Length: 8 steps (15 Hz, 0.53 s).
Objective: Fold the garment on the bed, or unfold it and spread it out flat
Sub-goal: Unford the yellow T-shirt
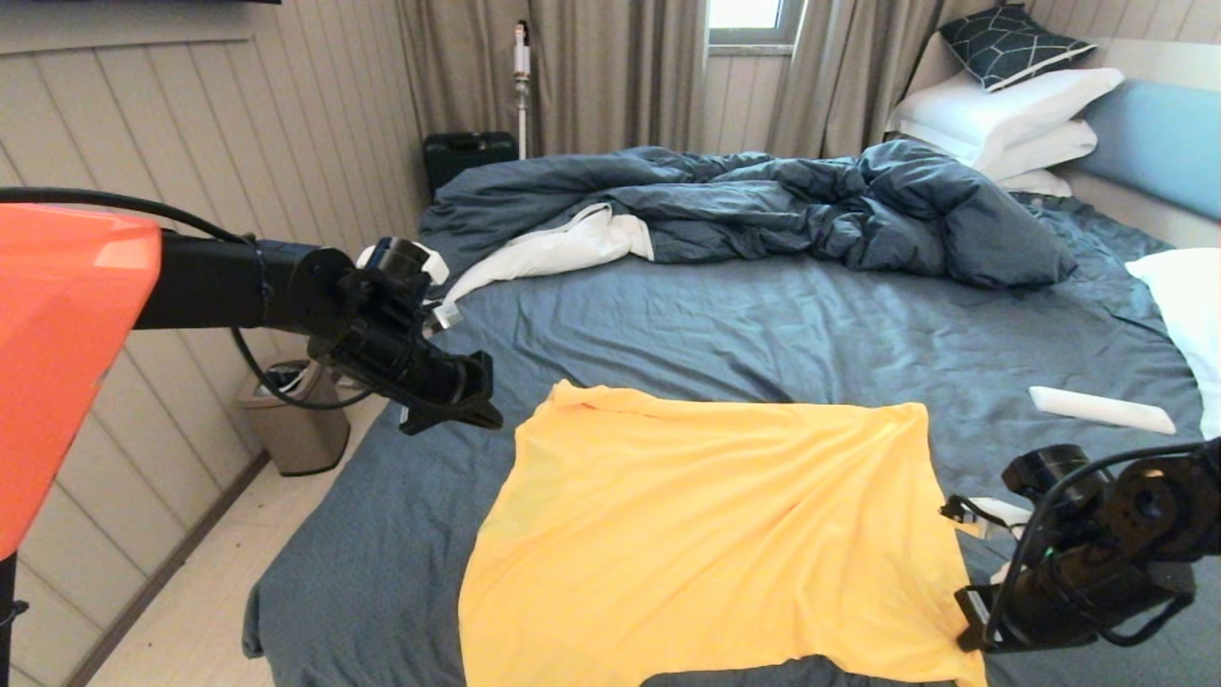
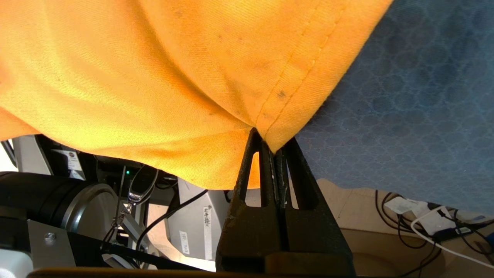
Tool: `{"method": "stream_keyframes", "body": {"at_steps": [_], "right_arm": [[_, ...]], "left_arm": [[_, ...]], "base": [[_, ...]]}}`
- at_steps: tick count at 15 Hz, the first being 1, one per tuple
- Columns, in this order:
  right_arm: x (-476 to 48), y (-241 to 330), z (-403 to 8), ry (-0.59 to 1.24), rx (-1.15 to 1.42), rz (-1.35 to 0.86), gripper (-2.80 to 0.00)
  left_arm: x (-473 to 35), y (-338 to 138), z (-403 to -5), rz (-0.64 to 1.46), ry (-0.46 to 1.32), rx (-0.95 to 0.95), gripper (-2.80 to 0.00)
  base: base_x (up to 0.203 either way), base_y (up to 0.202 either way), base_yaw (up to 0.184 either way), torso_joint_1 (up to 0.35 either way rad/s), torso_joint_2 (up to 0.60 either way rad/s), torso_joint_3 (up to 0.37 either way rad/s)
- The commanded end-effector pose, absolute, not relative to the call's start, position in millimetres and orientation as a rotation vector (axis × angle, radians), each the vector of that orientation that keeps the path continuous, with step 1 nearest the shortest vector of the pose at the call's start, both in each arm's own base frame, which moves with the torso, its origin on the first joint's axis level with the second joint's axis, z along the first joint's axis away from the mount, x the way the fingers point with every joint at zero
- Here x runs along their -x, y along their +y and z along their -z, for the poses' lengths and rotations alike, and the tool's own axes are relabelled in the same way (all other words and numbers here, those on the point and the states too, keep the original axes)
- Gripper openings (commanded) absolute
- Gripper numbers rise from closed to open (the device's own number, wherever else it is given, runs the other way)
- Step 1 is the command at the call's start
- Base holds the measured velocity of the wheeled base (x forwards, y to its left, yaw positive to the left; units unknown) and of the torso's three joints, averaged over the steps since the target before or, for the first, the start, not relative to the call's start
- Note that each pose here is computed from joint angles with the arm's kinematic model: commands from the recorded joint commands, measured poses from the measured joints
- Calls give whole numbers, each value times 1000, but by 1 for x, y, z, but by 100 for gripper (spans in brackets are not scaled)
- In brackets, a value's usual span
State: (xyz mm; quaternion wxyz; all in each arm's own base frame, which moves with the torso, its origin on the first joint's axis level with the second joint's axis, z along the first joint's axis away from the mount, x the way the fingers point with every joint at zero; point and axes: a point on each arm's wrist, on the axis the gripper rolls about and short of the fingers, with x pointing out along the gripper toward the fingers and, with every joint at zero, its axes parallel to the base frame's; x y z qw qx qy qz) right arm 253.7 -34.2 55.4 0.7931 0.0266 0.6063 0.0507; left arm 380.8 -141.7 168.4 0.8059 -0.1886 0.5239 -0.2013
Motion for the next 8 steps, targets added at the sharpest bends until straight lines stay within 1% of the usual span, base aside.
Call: {"method": "stream_keyframes", "body": {"at_steps": [1, 5, 8], "right_arm": [[-253, -34, -56, 1302, -56, -110, -280], [-251, -38, -64, 1274, -58, -92, -280], [-243, -61, -73, 1242, -75, -15, -280]], "left_arm": [[-381, -142, -167, 429, 1130, 406, -280], [-380, -142, -166, 431, 1134, 406, -280], [-379, -144, -167, 436, 1134, 403, -280]], "base": [[0, 0, 0, 0, 0, 0], [0, 0, 0, 0, 0, 0], [0, 0, 0, 0, 0, 0]]}}
